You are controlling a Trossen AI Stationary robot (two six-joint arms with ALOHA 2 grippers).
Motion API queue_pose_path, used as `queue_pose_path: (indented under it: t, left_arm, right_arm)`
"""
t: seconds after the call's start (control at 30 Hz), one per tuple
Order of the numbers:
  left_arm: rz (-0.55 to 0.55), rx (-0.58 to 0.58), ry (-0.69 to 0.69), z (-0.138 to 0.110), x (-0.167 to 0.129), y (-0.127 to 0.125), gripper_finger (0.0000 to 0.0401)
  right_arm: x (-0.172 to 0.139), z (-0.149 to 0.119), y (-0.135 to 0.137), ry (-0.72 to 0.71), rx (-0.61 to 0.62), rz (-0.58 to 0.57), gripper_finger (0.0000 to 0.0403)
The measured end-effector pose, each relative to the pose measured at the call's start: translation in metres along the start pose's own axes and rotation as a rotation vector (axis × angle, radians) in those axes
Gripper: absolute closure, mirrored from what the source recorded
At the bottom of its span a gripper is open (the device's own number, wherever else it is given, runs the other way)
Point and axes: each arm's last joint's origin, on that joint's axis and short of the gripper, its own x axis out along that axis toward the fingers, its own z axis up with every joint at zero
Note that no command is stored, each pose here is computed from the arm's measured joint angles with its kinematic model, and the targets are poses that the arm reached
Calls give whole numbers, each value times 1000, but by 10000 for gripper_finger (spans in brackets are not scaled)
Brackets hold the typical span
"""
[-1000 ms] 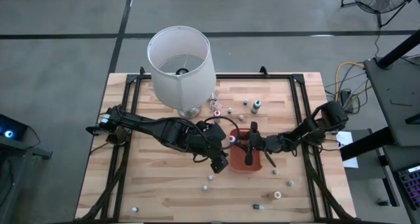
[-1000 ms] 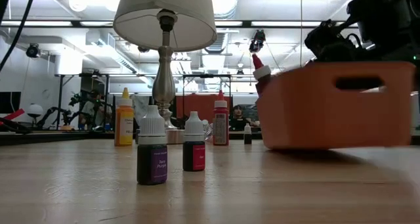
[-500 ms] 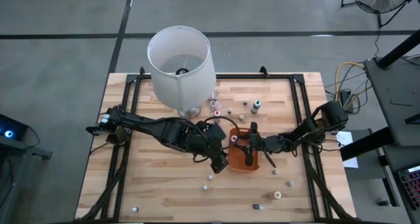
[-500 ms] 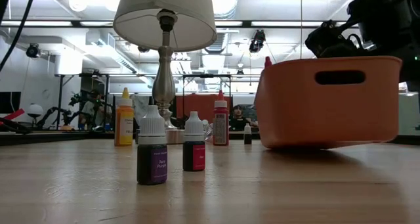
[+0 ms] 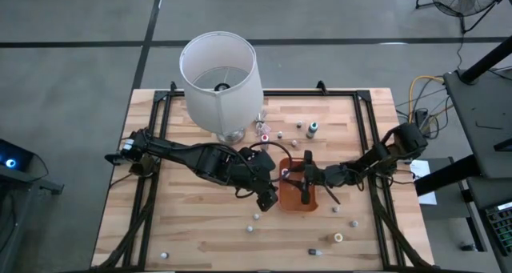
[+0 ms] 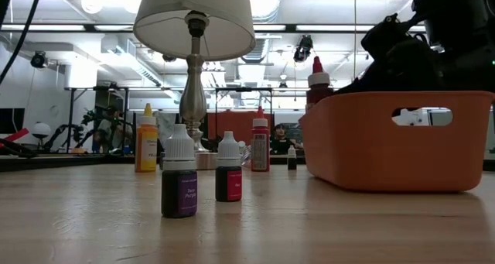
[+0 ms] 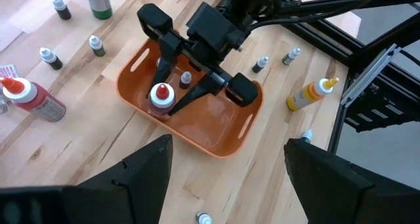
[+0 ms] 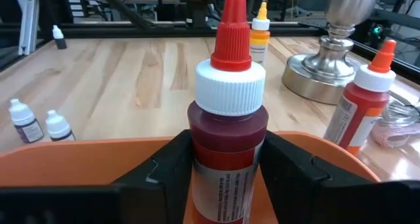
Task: Pick & Place food coloring
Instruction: Put the big food coloring bottle into the orange bin
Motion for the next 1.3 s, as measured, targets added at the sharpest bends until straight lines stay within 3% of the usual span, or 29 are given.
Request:
queue_pose_path:
  t: [0.5, 0.7, 1.3]
  left_arm:
    - [0, 1, 0, 0, 0, 0, 138]
    - [0, -4, 0, 0, 0, 0, 138]
    - [0, -4, 0, 0, 0, 0, 138]
  right_arm:
    - [-1, -5, 0, 53, -3, 0, 248]
    - [-3, -7, 0, 79, 55, 2, 242]
    - [-6, -1, 1, 68, -22, 10, 230]
